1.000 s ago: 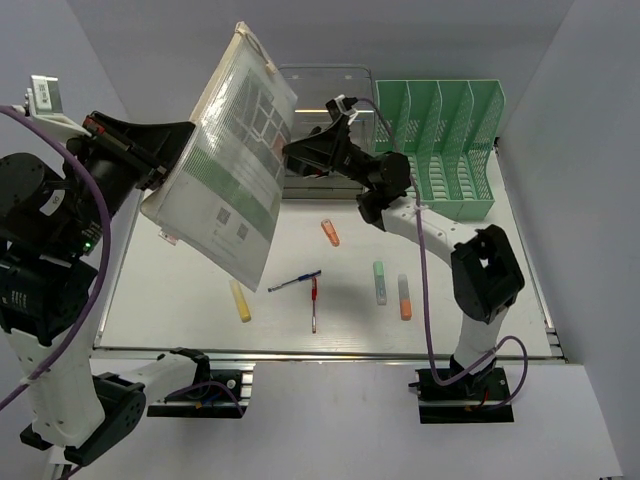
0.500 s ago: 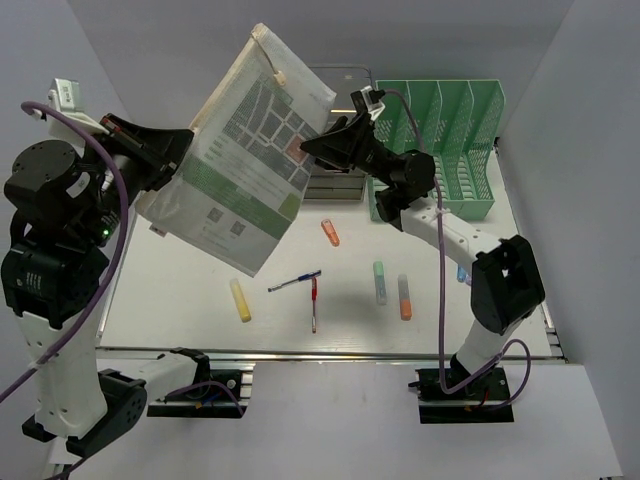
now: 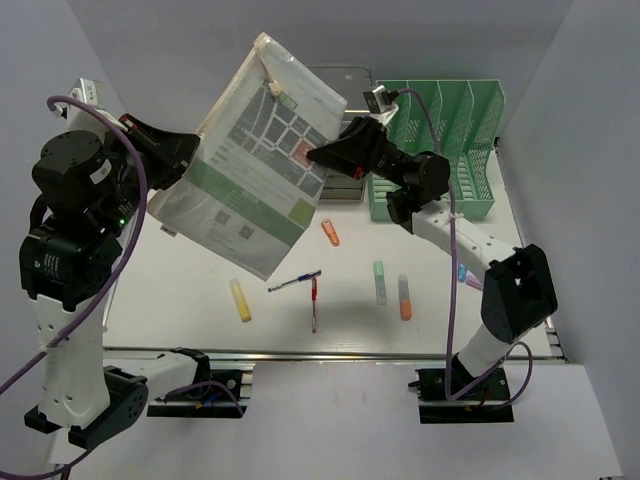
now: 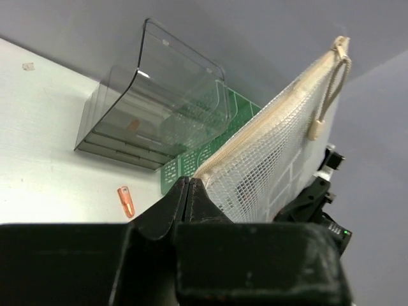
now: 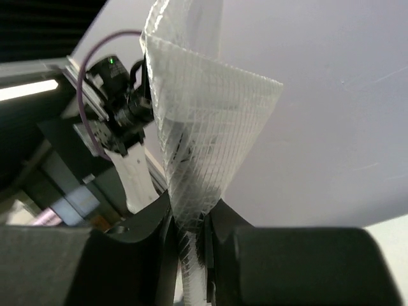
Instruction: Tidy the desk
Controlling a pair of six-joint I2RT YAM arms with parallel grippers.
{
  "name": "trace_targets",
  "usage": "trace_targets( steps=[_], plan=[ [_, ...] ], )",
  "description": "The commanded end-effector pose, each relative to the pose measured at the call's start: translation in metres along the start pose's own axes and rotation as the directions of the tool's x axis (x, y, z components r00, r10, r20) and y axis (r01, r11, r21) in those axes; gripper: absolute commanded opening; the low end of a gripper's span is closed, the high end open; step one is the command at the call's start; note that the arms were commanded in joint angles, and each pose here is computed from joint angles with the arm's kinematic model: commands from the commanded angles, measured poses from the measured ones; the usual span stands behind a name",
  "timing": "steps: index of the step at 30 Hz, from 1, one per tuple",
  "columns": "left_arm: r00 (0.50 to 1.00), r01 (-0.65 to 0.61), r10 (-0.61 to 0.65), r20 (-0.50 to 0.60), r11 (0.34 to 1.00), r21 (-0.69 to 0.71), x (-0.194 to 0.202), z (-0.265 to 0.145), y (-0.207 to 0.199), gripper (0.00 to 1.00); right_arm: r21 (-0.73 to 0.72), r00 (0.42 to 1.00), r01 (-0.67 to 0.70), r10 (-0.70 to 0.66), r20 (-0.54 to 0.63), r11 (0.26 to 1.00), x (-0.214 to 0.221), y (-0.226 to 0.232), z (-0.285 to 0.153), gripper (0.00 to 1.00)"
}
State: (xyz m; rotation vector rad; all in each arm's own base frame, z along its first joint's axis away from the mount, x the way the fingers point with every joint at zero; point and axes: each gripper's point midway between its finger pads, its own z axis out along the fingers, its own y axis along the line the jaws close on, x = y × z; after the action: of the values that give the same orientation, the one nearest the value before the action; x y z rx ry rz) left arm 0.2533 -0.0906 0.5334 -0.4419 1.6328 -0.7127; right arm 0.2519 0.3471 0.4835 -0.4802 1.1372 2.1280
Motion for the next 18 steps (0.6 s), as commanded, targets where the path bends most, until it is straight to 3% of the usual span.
trace_targets(
  steps=[1, 3, 4, 6, 7, 8, 9, 10, 11, 12, 13, 14, 17, 18],
  plan=[
    [0.997, -0.021, 0.026, 0.075, 0.998, -0.058, -0.014, -0.006, 0.011, 0.04, -0.340, 0.870, 0.476, -0.492, 0.045, 0.811, 0.015, 0.103, -0.021, 0.00],
    [0.993, -0.026, 0.038, 0.115, 0.994, -0.102, -0.023, -0.010, 0.018, 0.21, -0.293, 0.847, 0.508, -0.531, 0.001, 0.810, 0.013, 0.101, -0.022, 0.00],
    [0.990, -0.037, 0.052, 0.129, 0.992, -0.119, -0.026, -0.012, 0.021, 0.45, -0.243, 0.836, 0.521, -0.547, -0.050, 0.818, 0.013, 0.085, -0.022, 0.00],
    [0.980, -0.033, 0.060, 0.190, 0.989, -0.142, -0.041, -0.025, 0.024, 0.67, -0.185, 0.808, 0.564, -0.584, -0.077, 0.805, 0.005, 0.084, -0.028, 0.00],
    [0.975, -0.037, 0.068, 0.212, 0.989, -0.144, -0.046, -0.029, 0.024, 0.77, -0.160, 0.766, 0.617, -0.635, -0.099, 0.770, 0.000, 0.077, -0.031, 0.00],
    [0.971, -0.038, 0.071, 0.230, 0.989, -0.143, -0.050, -0.033, 0.024, 0.94, -0.085, 0.784, 0.598, -0.603, -0.143, 0.797, -0.006, 0.069, -0.035, 0.00],
    [0.962, -0.034, 0.069, 0.264, 0.990, -0.137, -0.056, -0.041, 0.023, 0.96, -0.053, 0.765, 0.624, -0.623, -0.162, 0.780, -0.014, 0.067, -0.037, 0.00],
    [0.959, -0.040, 0.076, 0.272, 0.990, -0.137, -0.058, -0.044, 0.024, 0.98, -0.051, 0.687, 0.708, -0.704, -0.179, 0.704, -0.020, 0.071, -0.038, 0.00],
    [0.958, -0.043, 0.080, 0.276, 0.990, -0.136, -0.058, -0.045, 0.024, 0.98, 0.033, 0.725, 0.671, -0.645, -0.242, 0.741, -0.023, 0.053, -0.044, 0.00],
    [0.959, -0.053, 0.090, 0.269, 0.988, -0.142, -0.056, -0.044, 0.026, 0.98, 0.068, 0.705, 0.695, -0.659, -0.263, 0.716, -0.031, 0.050, -0.048, 0.00],
    [0.962, -0.061, 0.096, 0.255, 0.988, -0.141, -0.052, -0.042, 0.027, 0.98, 0.061, 0.573, 0.812, -0.775, -0.266, 0.580, -0.050, 0.064, -0.043, 0.00],
    [0.966, -0.069, 0.101, 0.239, 0.988, -0.141, -0.047, -0.041, 0.029, 0.98, 0.156, 0.605, 0.791, -0.719, -0.341, 0.592, -0.052, 0.048, -0.053, 0.00],
    [0.977, -0.097, 0.117, 0.181, 0.988, -0.120, -0.026, -0.031, 0.035, 0.98, 0.282, 0.431, 0.898, -0.800, -0.418, 0.337, -0.093, 0.060, -0.067, 0.00],
    [0.975, -0.112, 0.130, 0.178, 0.988, -0.106, -0.023, -0.028, 0.034, 0.98, 0.316, 0.406, 0.905, -0.800, -0.441, 0.284, -0.101, 0.062, -0.074, 0.00]
  ],
)
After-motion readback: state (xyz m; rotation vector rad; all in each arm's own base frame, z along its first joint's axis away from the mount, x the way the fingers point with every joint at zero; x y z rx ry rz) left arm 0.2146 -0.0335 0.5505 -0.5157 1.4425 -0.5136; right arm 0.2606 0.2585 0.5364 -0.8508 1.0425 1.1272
